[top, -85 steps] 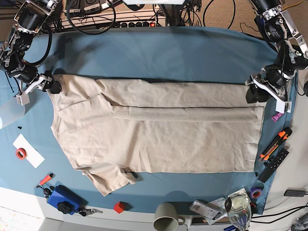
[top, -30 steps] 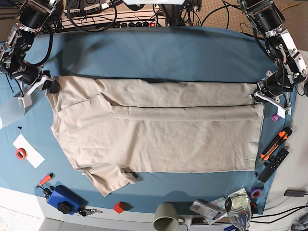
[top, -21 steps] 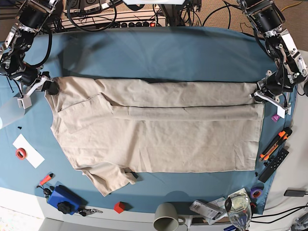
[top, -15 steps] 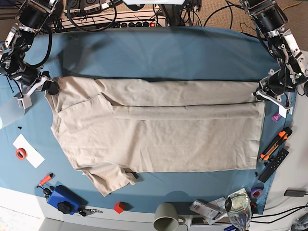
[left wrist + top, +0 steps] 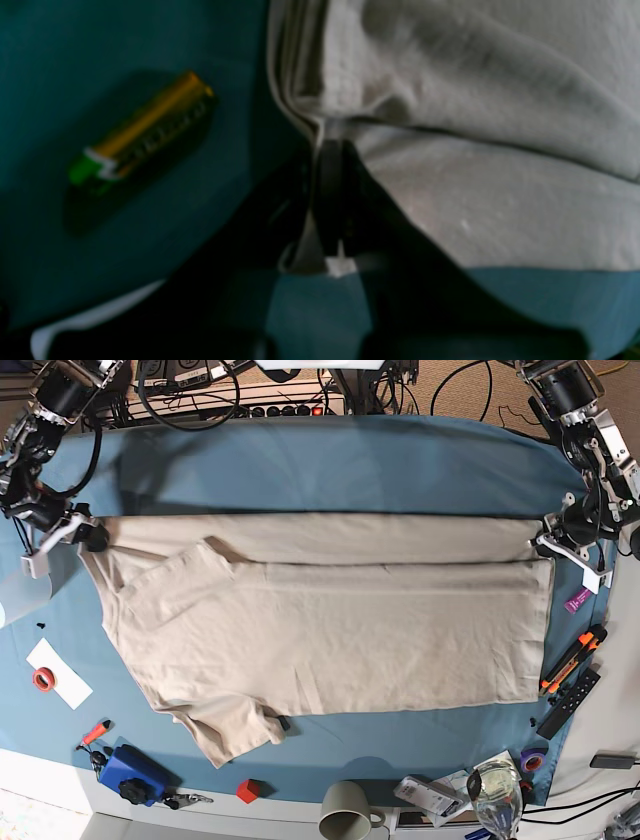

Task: Fold the T-shirt properly
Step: 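Pull the folded edge corners outward to straighten the fold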

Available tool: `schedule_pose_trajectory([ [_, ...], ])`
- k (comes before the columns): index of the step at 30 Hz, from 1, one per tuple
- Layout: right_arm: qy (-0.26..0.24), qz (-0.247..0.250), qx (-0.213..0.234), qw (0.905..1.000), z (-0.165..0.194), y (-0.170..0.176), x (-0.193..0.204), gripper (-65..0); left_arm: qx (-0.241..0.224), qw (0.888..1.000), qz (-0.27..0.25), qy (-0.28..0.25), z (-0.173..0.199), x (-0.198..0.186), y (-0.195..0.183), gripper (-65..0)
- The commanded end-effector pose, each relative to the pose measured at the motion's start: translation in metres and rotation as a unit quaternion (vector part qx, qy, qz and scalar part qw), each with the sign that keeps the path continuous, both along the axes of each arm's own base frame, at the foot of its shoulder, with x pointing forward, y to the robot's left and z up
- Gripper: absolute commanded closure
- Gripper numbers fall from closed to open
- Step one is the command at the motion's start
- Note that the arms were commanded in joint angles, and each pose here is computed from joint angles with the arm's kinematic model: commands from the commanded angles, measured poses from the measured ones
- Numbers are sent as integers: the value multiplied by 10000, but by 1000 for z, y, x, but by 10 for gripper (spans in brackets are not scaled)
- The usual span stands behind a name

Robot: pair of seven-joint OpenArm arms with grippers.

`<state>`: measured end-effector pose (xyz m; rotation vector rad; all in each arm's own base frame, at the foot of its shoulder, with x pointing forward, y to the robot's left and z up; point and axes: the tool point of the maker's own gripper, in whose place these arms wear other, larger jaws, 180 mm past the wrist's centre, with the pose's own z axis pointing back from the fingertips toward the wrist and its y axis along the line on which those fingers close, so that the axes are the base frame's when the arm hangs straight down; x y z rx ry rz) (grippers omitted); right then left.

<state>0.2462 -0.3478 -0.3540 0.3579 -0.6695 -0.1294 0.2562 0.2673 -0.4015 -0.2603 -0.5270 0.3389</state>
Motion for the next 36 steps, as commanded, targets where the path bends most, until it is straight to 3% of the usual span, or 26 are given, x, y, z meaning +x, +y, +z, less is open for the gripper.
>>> schedule_pose_trajectory([
  [1, -239, -58, -130, 9996, 19, -13, 5, 0, 193, 9998, -34, 66, 5, -2, 7, 0],
  [4, -293, -165, 10, 9994, 20, -16, -4, 0, 281, 9996, -98, 24, 9, -5, 7, 0],
  [16, 377, -220, 16, 9990, -10, -18, -57, 0, 324, 9983, -240, 419, -6, -39, 5, 0],
  [28, 497, -212, 12, 9985, -14, -17, -64, 0, 554, 9953, -303, 734, -9, -79, 6, 0],
  [36, 631, -201, -8, 9978, -18, -17, -74, 0, 694, 9943, -165, 798, -8, -85, 18, 0],
])
